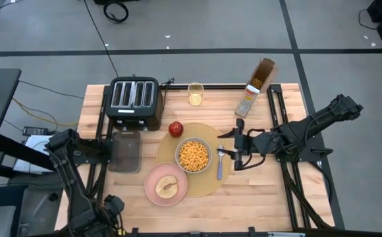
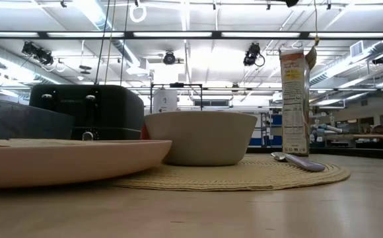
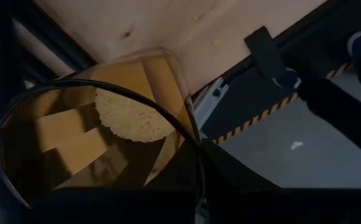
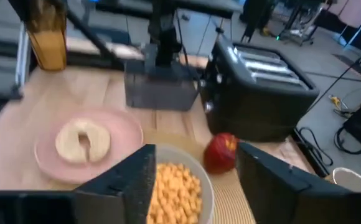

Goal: Arrange a breakfast setting
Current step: Put the orange cup on the table mat to the top right of the gray bowl

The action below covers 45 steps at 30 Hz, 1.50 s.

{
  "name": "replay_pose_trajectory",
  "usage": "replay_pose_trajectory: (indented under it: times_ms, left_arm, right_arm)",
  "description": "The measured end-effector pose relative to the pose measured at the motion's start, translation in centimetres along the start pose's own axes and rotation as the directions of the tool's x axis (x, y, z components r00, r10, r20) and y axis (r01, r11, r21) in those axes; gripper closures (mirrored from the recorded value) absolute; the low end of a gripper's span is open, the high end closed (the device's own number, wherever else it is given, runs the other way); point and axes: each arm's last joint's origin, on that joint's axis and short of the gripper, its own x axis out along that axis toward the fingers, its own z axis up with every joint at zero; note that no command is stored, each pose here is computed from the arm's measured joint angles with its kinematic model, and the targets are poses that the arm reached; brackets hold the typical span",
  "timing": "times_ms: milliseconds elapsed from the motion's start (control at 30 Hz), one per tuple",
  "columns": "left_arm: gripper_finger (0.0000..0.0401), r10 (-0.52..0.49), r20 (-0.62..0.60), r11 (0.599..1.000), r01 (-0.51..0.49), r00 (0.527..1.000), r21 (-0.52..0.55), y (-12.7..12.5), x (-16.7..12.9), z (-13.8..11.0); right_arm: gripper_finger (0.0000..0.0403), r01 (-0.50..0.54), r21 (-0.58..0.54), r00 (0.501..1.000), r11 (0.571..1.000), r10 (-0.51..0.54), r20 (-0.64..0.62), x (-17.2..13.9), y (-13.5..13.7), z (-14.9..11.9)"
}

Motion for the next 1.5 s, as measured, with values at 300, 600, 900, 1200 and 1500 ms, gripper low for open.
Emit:
replay_pose_trajectory:
  times_ms: [300,600,900,1200,1500]
  left_arm:
    - [0.0388,-0.008,0.092,0.978,-0.011,0.996,0.206,-0.2,-6.0,3.9]
    - [0.0388,-0.131,0.194,0.916,0.043,0.972,0.4,-1.4,-9.8,10.7]
    - [0.0388,-0.192,0.346,0.848,-0.022,0.919,0.529,-0.9,-13.0,15.6]
    - [0.0388,-0.191,0.372,0.805,-0.072,0.908,0.589,-0.7,-13.4,16.9]
    - [0.0388,-0.203,0.424,0.778,-0.117,0.882,0.617,-0.9,-13.5,17.2]
  right_arm:
    - [0.0083,-0.026,0.083,0.991,0.996,0.015,0.131,2.3,1.4,1.0]
    - [0.0048,-0.213,0.133,0.958,0.968,0.18,0.225,6.9,4.9,3.2]
    - [0.0048,-0.315,0.216,0.947,0.924,0.291,0.134,13.1,6.6,3.1]
    - [0.0048,-0.35,0.226,0.937,0.909,0.34,0.081,17.3,5.0,1.4]
    - [0.0048,-0.329,0.238,0.944,0.914,0.315,0.099,19.7,4.7,-0.1]
